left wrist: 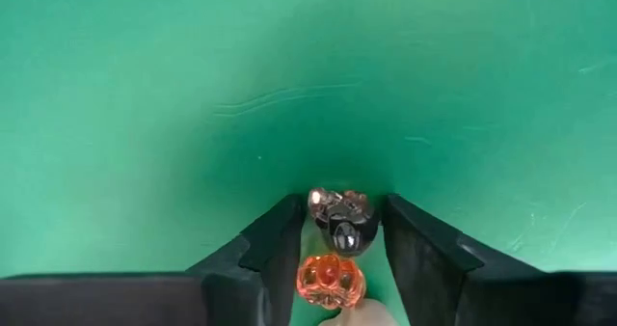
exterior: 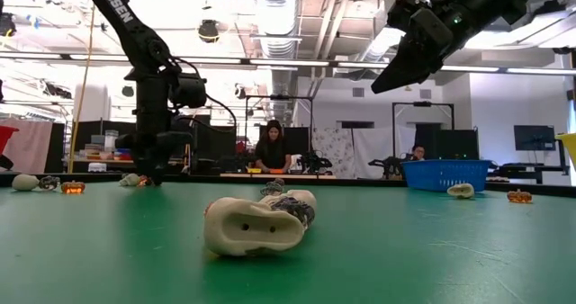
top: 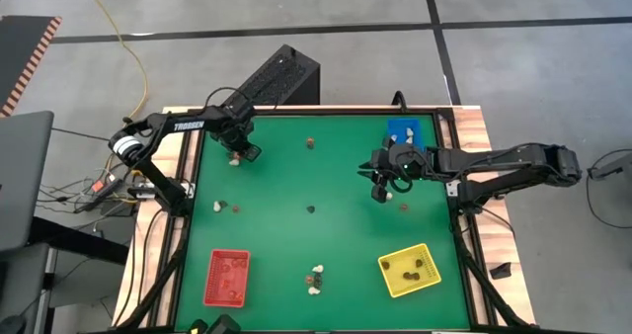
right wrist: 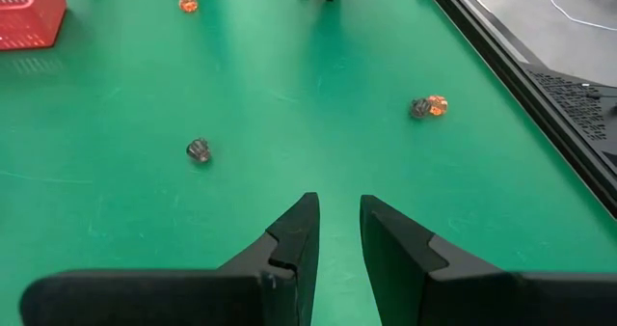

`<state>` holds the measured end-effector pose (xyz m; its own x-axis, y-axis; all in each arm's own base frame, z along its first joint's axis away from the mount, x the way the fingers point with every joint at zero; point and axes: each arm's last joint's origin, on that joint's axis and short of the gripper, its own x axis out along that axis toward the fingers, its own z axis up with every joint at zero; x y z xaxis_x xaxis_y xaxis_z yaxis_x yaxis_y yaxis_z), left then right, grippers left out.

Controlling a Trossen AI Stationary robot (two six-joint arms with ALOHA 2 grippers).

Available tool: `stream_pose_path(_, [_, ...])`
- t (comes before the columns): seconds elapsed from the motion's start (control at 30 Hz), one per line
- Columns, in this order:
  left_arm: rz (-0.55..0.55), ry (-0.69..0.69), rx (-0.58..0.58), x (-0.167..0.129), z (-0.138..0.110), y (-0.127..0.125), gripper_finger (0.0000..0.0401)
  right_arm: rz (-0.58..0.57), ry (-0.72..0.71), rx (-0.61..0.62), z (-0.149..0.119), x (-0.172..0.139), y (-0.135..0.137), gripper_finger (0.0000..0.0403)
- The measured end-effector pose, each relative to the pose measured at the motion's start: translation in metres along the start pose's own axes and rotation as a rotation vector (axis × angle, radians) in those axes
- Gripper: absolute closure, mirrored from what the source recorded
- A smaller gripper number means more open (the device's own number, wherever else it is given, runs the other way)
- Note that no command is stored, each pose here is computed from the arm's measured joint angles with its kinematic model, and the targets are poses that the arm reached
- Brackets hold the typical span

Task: Sort Halloween decoration
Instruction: Put the black skull toy into the yellow bin

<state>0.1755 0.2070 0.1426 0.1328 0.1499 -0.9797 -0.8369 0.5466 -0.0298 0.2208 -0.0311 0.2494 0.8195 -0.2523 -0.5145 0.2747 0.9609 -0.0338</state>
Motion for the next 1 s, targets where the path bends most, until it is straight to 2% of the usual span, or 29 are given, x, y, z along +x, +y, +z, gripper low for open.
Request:
stream_pose_path(0.37, [-0.023,-0.009,0.015,-0.002,0.001,-0.001,0.0325,0.002,0.002,0.001,0.000,0.000,0.001,0.0292])
stream_pose_path(0.47, [-0.116,-0.032,0.022,-0.010,0.003,-0.006,0.0325,0.022,0.009,0.000,-0.001,0.000,0.001,0.0292])
stream_pose_path(0.6, [-0.331,-0.133,0.083,-0.036,0.009,-0.025,0.0321,0.025,0.020,-0.002,-0.002,0.000,0.001,0.0292])
stream_pose_path(0.7, [-0.487,-0.218,0.143,-0.052,0.008,-0.054,0.0320,0.025,0.035,-0.005,-0.003,0.000,0.001,0.0292])
stream_pose_path(0.8, [-0.645,-0.326,0.265,-0.068,0.003,-0.105,0.0320,0.025,0.039,-0.008,-0.004,0.000,0.001,0.0292])
stream_pose_path(0.87, [-0.734,-0.389,0.377,-0.076,-0.010,-0.145,0.0320,0.025,0.038,-0.008,-0.004,0.000,0.001,0.0292])
stream_pose_path(1.0, [-0.885,-0.599,0.624,-0.088,-0.047,-0.223,0.0320,0.024,0.044,-0.008,-0.004,-0.002,0.001,0.0292])
